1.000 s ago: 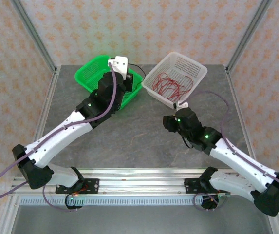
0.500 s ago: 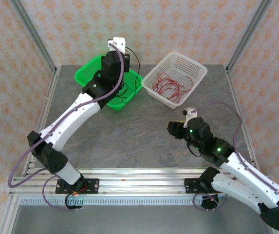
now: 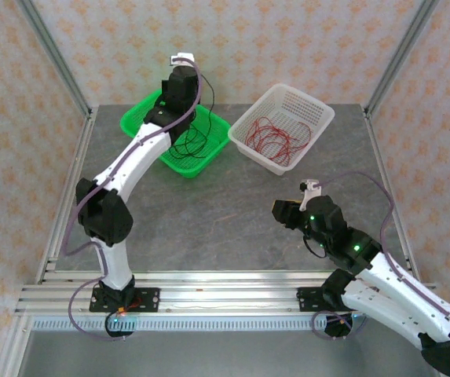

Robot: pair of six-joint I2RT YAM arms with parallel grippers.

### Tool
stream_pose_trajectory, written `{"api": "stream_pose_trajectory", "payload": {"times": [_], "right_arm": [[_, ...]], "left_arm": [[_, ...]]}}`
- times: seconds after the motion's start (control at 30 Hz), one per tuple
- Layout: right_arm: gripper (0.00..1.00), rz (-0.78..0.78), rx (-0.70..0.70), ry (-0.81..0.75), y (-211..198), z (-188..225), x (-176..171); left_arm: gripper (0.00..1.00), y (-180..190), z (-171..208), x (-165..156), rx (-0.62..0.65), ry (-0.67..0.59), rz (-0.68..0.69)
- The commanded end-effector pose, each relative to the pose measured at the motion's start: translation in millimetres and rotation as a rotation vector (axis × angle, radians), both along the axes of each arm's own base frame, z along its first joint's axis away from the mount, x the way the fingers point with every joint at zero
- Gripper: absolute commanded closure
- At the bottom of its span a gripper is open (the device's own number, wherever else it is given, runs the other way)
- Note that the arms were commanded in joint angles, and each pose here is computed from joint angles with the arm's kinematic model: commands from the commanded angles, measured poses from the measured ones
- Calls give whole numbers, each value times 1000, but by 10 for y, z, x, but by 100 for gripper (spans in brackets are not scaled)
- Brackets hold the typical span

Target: Untangle the cables

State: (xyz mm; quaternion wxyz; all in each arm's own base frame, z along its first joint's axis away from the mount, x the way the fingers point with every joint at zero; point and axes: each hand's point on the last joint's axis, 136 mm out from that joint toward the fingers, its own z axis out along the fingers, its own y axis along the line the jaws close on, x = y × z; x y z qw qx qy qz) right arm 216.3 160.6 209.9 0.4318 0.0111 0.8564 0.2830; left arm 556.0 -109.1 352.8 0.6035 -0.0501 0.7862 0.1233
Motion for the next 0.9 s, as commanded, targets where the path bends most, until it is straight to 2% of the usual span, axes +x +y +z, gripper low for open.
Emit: {"api": "stream_pose_trajectory", "payload": {"times": [0.0, 0.33, 0.73, 0.8, 0.87], "right_arm": [[57, -7, 8, 0, 14, -33, 14], [57, -12, -25, 34, 45, -156, 61], [57, -22, -19, 56, 45, -187, 58], [57, -23, -18, 58, 44, -191, 58], [57, -23, -20, 60, 47, -192, 60]], "left_arm": [[100, 89, -345, 169, -67, 54, -7], [100, 385, -1357, 382, -147, 195, 73], [100, 1097, -2418, 533, -333, 374, 275], [93, 1126, -2527, 518, -346, 391, 282], [73, 1114, -2576, 511, -352, 399, 279]]}}
